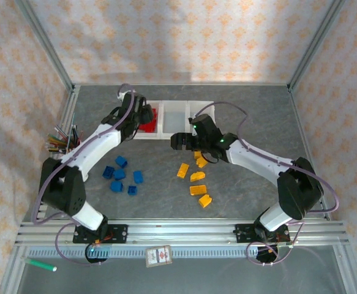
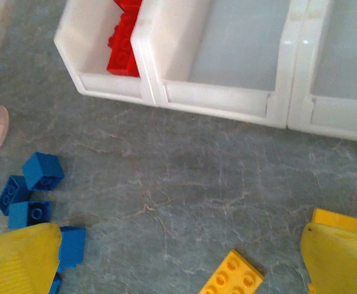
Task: Sort the legos into containers by color
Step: Rotate the lego at the center of the table.
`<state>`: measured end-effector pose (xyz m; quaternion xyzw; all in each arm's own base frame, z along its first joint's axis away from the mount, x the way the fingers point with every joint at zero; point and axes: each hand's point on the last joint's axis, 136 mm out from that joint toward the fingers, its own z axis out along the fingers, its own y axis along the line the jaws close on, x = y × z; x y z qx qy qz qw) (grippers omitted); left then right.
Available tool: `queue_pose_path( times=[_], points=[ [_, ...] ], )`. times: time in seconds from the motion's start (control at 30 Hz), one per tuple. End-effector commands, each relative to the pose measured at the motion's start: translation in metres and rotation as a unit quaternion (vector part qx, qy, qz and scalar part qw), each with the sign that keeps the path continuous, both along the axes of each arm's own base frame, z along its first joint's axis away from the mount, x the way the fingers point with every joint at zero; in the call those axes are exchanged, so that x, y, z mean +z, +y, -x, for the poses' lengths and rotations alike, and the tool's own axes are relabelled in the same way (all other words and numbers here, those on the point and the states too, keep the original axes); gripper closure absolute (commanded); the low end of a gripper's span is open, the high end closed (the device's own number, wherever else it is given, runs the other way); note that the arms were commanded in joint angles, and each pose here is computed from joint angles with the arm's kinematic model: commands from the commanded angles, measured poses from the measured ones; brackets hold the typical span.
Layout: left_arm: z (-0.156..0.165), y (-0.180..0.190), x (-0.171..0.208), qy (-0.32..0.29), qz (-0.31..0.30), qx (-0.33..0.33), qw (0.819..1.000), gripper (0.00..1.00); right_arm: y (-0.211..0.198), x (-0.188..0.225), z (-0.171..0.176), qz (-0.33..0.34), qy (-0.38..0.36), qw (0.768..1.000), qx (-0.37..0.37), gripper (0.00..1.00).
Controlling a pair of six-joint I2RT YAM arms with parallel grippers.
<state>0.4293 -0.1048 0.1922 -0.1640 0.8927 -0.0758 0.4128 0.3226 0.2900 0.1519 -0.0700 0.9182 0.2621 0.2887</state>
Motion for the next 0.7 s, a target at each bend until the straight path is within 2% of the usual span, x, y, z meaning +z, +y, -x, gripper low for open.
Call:
queue_pose_path(
  times=[0.0, 0.17, 0.4, 0.67],
  points=[
    [0.027, -0.016, -0.002, -0.006, 0.020, -0.049, 0.999, 0.25, -0.007, -0.002, 0.002, 0.038, 0.003, 0.999, -0.013, 0.00],
    [0.064, -0.026, -0.011, 0.005, 0.036, -0.081, 0.996, 0.16, -0.003, -0.016, 0.017, 0.061, 0.014, 0.998, -0.011, 0.00],
    [0.101, -0.030, -0.027, 0.011, 0.083, -0.102, 0.991, 0.01, 0.007, -0.040, 0.031, 0.096, 0.029, 0.995, -0.019, 0.10],
    [0.119, -0.021, -0.031, 0.012, 0.102, -0.081, 0.991, 0.00, 0.016, -0.068, 0.044, 0.145, 0.046, 0.988, -0.036, 0.20]
  ],
)
